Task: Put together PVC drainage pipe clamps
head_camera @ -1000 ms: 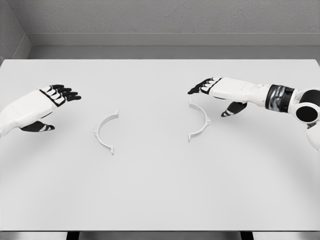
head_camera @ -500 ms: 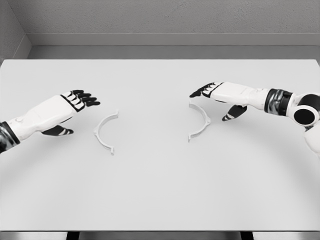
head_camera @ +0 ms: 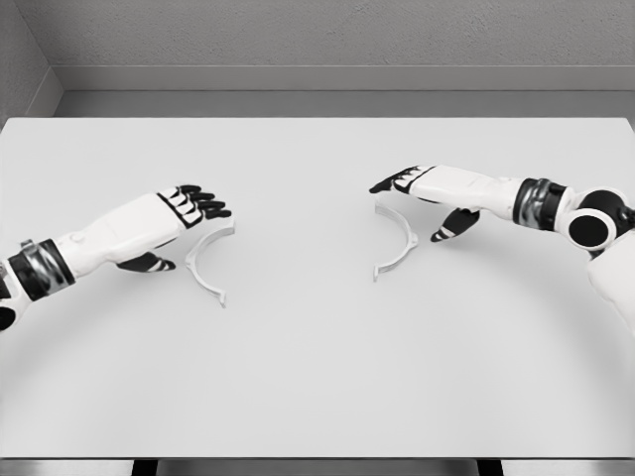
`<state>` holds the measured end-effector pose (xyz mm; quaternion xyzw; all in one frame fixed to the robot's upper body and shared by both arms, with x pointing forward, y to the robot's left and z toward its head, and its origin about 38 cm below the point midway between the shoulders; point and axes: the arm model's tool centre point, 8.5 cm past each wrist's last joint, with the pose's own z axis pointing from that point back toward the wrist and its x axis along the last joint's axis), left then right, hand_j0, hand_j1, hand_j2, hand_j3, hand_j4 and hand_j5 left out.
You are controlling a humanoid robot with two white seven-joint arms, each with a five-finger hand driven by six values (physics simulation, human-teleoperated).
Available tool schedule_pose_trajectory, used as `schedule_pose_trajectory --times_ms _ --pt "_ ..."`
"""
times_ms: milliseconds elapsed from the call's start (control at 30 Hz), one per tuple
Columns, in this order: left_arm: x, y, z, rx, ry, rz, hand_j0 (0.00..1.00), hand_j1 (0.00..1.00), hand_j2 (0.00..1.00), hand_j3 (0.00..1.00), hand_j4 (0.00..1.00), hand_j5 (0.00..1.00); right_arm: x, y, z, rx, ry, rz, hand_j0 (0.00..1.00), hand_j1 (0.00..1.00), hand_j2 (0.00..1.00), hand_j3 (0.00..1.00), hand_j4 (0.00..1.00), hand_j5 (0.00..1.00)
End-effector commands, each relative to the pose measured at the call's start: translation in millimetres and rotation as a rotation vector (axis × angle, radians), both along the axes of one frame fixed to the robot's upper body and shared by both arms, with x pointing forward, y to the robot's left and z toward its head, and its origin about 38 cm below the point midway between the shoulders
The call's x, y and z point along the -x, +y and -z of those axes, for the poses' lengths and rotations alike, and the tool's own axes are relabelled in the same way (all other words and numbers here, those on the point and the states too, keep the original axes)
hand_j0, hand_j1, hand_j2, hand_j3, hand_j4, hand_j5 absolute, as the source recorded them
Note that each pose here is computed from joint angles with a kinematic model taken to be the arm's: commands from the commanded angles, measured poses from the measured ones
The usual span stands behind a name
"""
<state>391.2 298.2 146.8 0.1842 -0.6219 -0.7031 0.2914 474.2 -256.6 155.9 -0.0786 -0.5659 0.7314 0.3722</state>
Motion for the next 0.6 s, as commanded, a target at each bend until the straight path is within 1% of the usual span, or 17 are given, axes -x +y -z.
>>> schedule_pose_trajectory --times_ms 0,167,333,400,467,500,567 --pt "0.9 -2 2.7 0.003 0.008 0.004 1.00 1.00 1.00 1.00 1.00 1.00 -0.9 3 2.4 -0.015 0.009 0.003 1.00 1.00 1.00 1.00 1.00 1.00" --pt "-0.3 -3 9.8 0.006 0.025 -0.003 1.00 1.00 1.00 1.00 1.00 1.00 -2.3 6 0.6 -0.017 0.005 -0.002 1.00 1.00 1.00 1.00 1.00 1.00" --pt "-1.1 0 12.6 0.004 0.033 -0.012 1.00 1.00 1.00 1.00 1.00 1.00 -2.2 10 2.0 -0.020 0.008 -0.006 1.00 1.00 1.00 1.00 1.00 1.00" --pt "-4.4 -2 10.4 0.009 0.025 -0.013 1.00 1.00 1.00 1.00 1.00 1.00 -4.6 6 5.4 -0.016 0.020 0.008 1.00 1.00 1.00 1.00 1.00 1.00" --pt "-5.1 -2 12.0 0.011 0.029 -0.015 1.00 1.00 1.00 1.00 1.00 1.00 -5.1 5 6.0 -0.015 0.023 0.010 1.00 1.00 1.00 1.00 1.00 1.00" --pt "-6.0 -1 13.0 0.003 0.028 -0.019 1.00 1.00 1.00 1.00 1.00 1.00 -5.2 9 6.9 -0.022 0.024 0.006 1.00 1.00 1.00 1.00 1.00 1.00" --pt "-7.8 -6 12.7 0.011 0.023 -0.014 1.00 1.00 1.00 1.00 1.00 1.00 -5.8 11 7.3 -0.024 0.025 0.004 1.00 1.00 1.00 1.00 1.00 1.00"
